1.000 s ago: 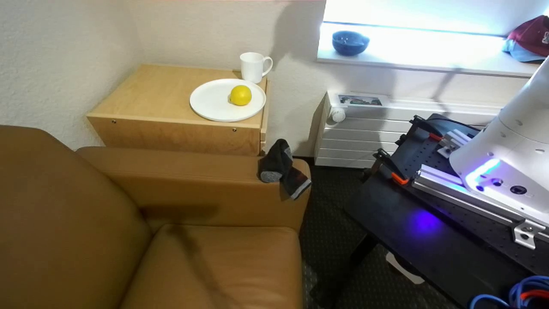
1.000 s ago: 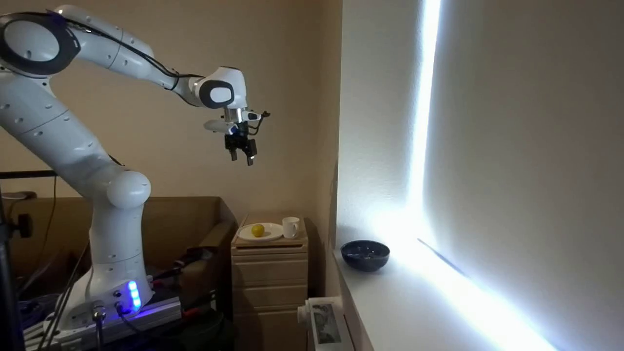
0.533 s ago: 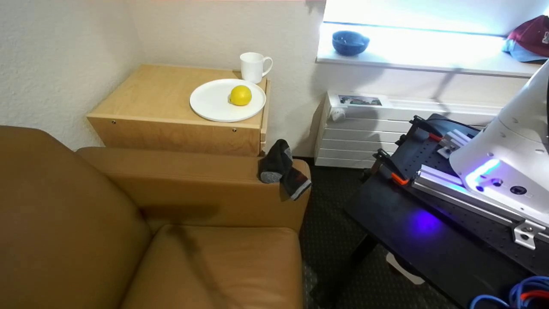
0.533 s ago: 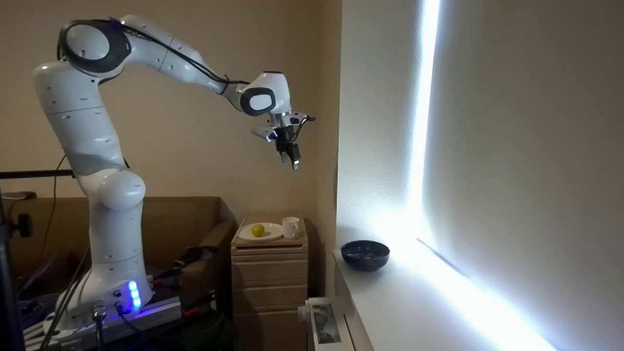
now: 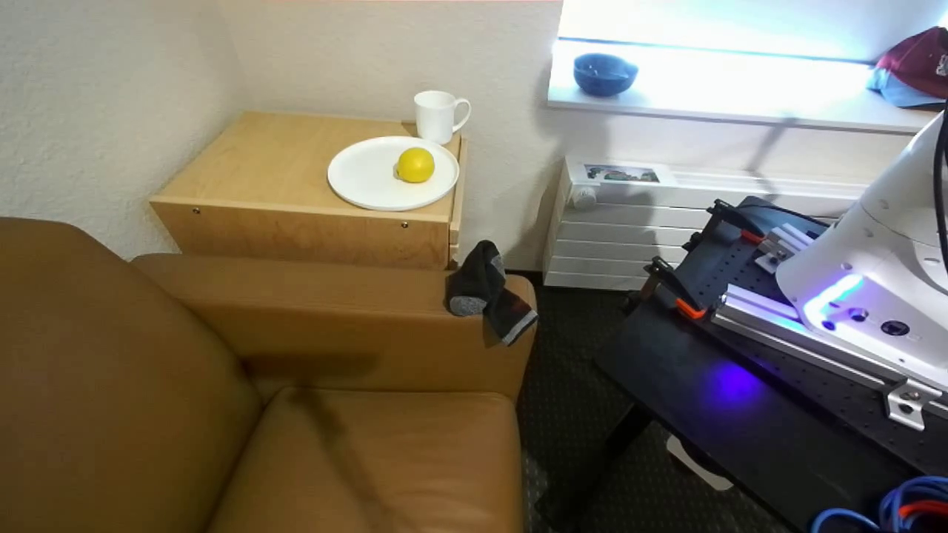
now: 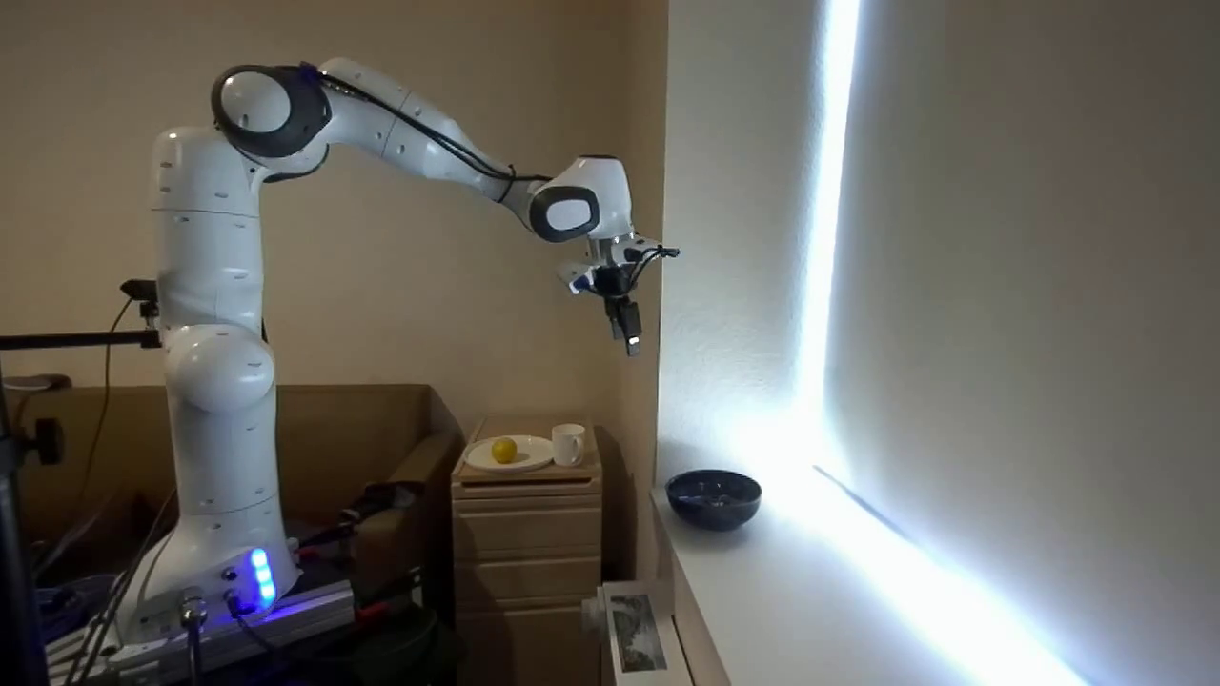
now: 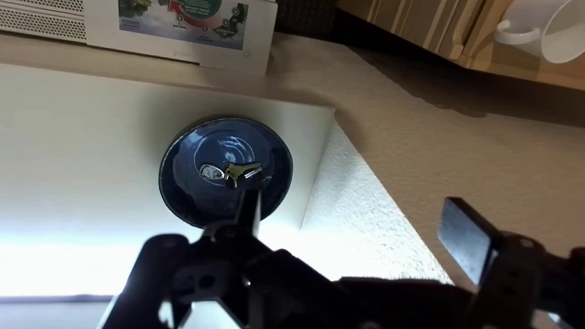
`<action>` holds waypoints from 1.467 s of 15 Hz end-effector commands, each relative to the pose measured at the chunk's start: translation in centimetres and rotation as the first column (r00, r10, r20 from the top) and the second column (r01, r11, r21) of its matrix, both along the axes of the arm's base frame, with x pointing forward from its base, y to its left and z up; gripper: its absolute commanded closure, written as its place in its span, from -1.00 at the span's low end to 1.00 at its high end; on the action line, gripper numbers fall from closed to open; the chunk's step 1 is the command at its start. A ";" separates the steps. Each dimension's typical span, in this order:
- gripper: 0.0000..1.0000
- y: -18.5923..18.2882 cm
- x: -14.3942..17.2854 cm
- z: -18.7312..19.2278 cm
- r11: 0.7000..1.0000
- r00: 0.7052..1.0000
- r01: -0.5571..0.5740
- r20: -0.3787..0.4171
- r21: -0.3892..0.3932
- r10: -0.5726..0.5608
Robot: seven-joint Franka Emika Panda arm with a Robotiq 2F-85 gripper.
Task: Remove the key holder from the bowl and put it on the shelf
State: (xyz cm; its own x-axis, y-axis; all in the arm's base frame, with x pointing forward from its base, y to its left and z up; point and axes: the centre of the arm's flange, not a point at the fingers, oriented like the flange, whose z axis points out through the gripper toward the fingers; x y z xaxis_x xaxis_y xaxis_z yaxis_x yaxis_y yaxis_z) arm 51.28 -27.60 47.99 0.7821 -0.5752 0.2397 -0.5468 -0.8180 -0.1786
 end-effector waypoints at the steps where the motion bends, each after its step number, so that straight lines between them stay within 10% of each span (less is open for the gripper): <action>1: -1.00 -0.3 2.6 -2.3 0.992 0.995 0.095 0.028 -0.081 -0.093; 11: -1.00 -6.5 13.1 -11.5 0.798 0.812 0.581 0.051 -0.158 -0.581; 18: -1.00 -5.6 15.4 -10.8 0.614 0.600 0.788 -0.165 -0.052 -0.783; 19: -1.00 -5.4 13.6 -13.2 0.653 0.642 0.749 -0.120 -0.112 -0.757; 22: -1.00 -5.1 14.0 -12.5 0.653 0.642 0.749 -0.121 -0.109 -0.757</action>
